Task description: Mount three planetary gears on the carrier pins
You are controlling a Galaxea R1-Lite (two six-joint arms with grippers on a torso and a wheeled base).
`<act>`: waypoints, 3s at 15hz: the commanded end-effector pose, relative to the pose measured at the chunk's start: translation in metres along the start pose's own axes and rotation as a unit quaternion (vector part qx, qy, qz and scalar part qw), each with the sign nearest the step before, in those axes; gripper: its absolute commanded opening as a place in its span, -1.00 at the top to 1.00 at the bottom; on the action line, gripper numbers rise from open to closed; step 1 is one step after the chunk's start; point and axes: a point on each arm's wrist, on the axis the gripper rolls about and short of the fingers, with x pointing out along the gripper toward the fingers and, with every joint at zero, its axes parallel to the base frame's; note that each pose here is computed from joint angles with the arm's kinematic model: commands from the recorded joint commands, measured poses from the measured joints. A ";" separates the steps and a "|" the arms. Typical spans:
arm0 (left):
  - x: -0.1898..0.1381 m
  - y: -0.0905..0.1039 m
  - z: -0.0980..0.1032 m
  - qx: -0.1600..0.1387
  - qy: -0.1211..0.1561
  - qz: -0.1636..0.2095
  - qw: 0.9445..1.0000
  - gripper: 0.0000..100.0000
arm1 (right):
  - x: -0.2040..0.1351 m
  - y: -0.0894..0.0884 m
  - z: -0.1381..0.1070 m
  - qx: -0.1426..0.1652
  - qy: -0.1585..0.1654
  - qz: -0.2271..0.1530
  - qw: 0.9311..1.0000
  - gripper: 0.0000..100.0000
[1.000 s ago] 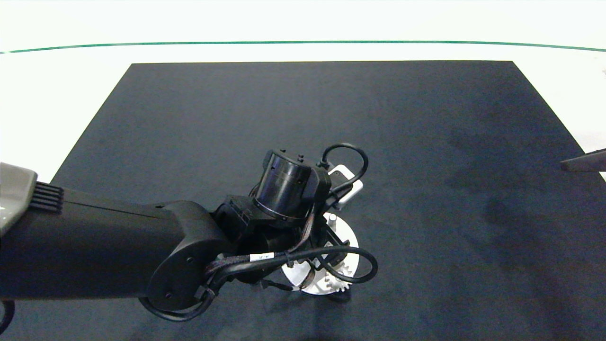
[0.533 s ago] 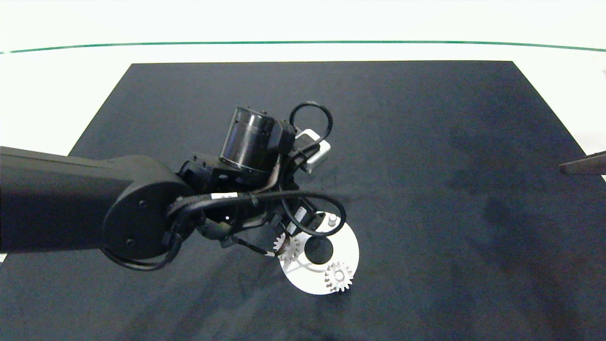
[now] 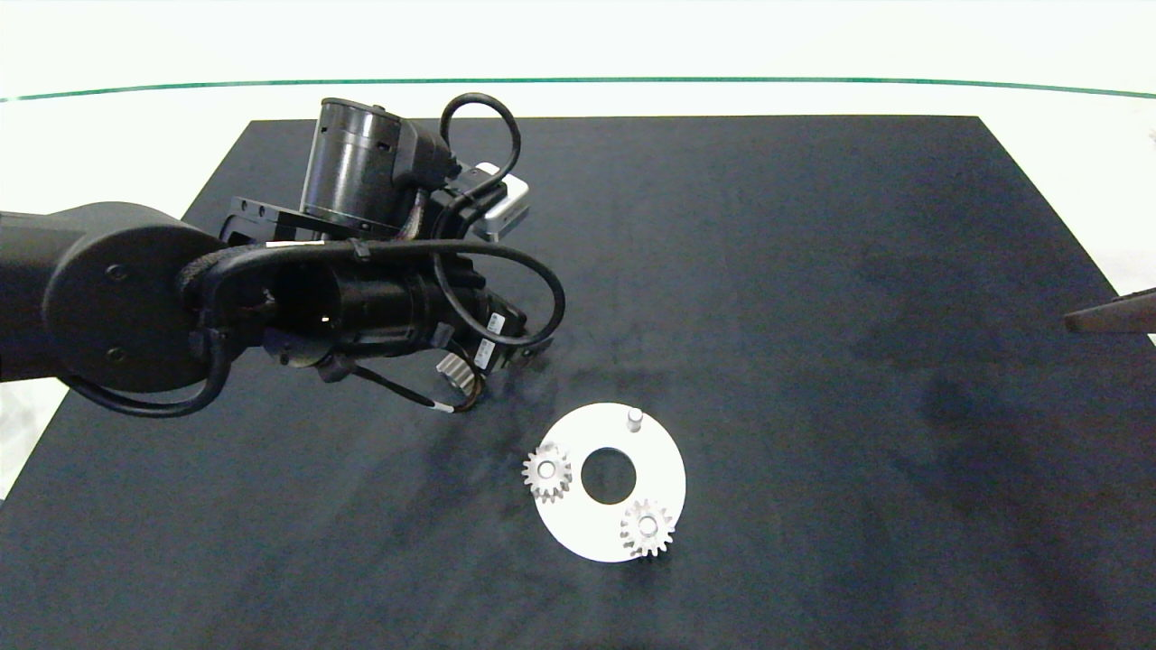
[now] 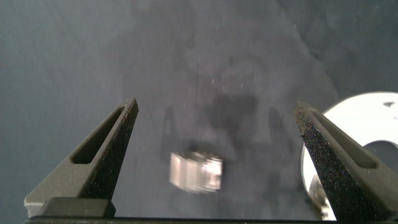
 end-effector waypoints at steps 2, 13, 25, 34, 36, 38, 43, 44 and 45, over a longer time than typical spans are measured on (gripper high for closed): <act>0.029 0.062 -0.038 -0.081 0.059 0.012 0.995 -1.00 | 0.001 -0.001 -0.001 0.003 0.003 0.001 1.000 -1.00; 0.006 0.140 -0.045 -0.140 0.081 0.050 0.986 -1.00 | 0.001 -0.002 0.000 -0.003 0.002 0.000 1.000 -1.00; 0.000 0.127 -0.059 -0.134 0.087 0.048 0.986 -1.00 | -0.001 -0.001 0.000 -0.005 0.000 0.000 1.000 -1.00; 0.000 0.132 -0.085 -0.127 0.099 0.065 0.985 -1.00 | -0.002 0.000 0.000 -0.006 -0.001 -0.001 1.000 -1.00; -0.004 0.135 -0.089 -0.125 0.103 0.070 0.984 -1.00 | -0.002 0.000 0.000 -0.005 -0.001 -0.001 1.000 -1.00; -0.021 0.135 -0.079 -0.120 0.080 0.079 0.986 -1.00 | -0.002 0.000 0.000 -0.005 -0.002 -0.001 1.000 -1.00; -0.071 0.115 -0.054 -0.108 0.056 0.060 0.991 -1.00 | -0.001 0.000 -0.001 -0.005 0.000 0.000 1.000 -1.00; -0.080 0.110 -0.057 -0.110 0.064 0.053 0.990 -1.00 | -0.001 0.000 -0.001 -0.005 0.000 0.000 1.000 -1.00; -0.089 0.104 -0.063 -0.113 0.076 0.047 0.990 -1.00 | -0.001 0.000 -0.001 -0.005 0.000 0.000 1.000 -1.00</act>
